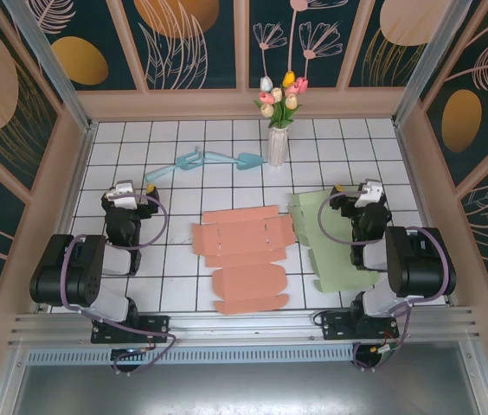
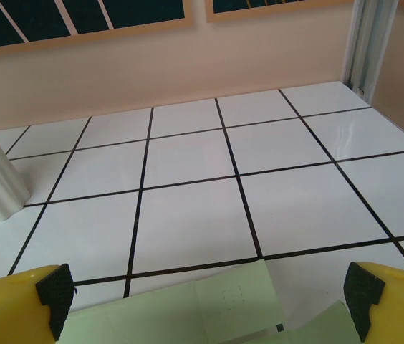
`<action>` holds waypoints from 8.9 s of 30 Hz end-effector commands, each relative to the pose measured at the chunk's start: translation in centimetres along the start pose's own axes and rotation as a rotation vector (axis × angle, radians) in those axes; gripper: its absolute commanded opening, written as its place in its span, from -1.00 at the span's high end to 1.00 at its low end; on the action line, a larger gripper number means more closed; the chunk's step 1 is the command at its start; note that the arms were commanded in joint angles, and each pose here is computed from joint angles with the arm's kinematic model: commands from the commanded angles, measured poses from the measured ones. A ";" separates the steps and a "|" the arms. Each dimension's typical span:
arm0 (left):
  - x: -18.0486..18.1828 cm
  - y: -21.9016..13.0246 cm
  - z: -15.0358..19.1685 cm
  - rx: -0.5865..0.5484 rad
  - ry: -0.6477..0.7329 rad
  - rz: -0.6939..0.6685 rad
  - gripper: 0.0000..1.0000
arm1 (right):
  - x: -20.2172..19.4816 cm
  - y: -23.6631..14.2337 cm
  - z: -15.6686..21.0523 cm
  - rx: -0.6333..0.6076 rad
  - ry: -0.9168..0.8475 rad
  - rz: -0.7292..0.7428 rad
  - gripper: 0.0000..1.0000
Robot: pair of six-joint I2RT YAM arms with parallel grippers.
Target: Fold the paper box
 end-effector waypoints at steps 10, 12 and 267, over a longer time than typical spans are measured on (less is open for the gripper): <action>-0.1 0.2 -0.6 -0.028 -0.004 0.004 -0.98 | 0.1 0.4 -0.5 -0.022 0.004 -0.023 -0.98; -0.1 0.2 -0.7 -0.029 -0.004 0.004 -0.98 | 0.0 0.4 -0.5 -0.021 0.005 -0.022 -0.98; -18.1 -5.1 -6.5 0.337 -0.358 0.349 0.94 | 21.0 -5.2 -17.0 0.283 -1.382 -1.052 1.00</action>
Point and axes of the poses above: each hand's point on the last joint's axis, 136 mm out from that joint toward the fingers, its own y axis out along the fingers, its own x axis along the line the jaws close on, z = x × y, the point moved 9 cm from there along -y, back along the fingers, and after that the axes turned 9 degrees about -y, right-handed, at the moved point
